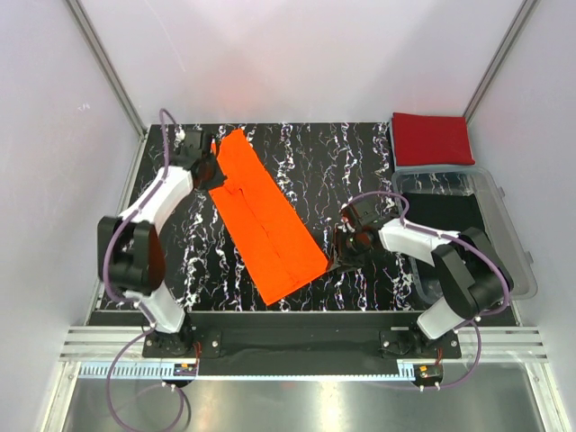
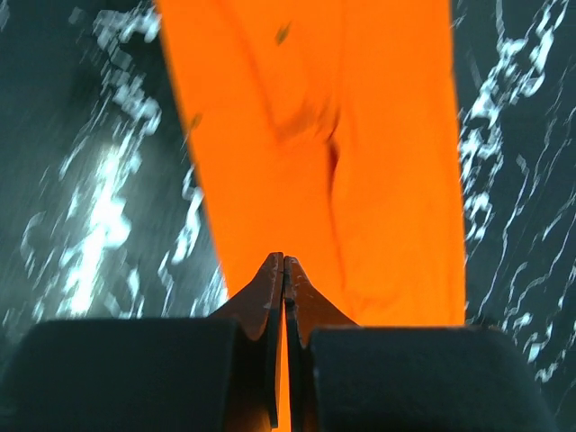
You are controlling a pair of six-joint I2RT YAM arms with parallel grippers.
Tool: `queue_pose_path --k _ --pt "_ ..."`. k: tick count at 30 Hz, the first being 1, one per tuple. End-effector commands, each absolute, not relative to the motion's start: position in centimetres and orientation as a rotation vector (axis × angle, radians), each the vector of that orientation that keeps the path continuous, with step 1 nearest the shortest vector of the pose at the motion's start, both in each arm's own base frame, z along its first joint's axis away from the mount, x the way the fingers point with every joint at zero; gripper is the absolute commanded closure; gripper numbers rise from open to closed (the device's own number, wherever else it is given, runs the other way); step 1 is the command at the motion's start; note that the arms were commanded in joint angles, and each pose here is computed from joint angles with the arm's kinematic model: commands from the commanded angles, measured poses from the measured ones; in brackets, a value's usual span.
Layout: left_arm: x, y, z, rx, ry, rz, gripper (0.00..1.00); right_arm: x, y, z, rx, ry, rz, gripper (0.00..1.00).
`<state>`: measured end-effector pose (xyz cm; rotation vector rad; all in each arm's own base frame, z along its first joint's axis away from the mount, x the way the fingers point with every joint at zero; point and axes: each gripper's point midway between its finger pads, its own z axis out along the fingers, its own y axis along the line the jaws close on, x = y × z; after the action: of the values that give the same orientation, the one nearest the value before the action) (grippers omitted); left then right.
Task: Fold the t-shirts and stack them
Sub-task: Fold the tshirt
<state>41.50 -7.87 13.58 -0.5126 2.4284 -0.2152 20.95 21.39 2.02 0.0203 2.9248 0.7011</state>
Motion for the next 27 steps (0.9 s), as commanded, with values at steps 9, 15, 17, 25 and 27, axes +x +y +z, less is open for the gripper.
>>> queue_pose_path --k 9,15,17,25,27 --pt "50.5 -7.2 11.5 -0.482 2.397 -0.217 0.98 22.7 22.7 2.6 -0.061 2.847 0.756 0.6" --pt "52.2 -6.4 9.0 -0.505 2.42 -0.178 0.98 23.0 23.0 3.1 -0.065 2.824 0.773 0.63" --pt "52.3 -5.9 8.4 -0.514 2.424 -0.153 0.97 22.9 22.9 2.9 -0.063 2.83 0.774 0.64" --pt "53.2 -5.2 4.9 -0.508 2.475 -0.098 0.97 22.7 23.3 3.0 -0.05 2.817 0.821 0.75" --pt "53.7 -5.1 4.7 -0.508 2.473 -0.101 0.97 22.6 23.7 3.3 -0.036 2.799 0.864 0.85"
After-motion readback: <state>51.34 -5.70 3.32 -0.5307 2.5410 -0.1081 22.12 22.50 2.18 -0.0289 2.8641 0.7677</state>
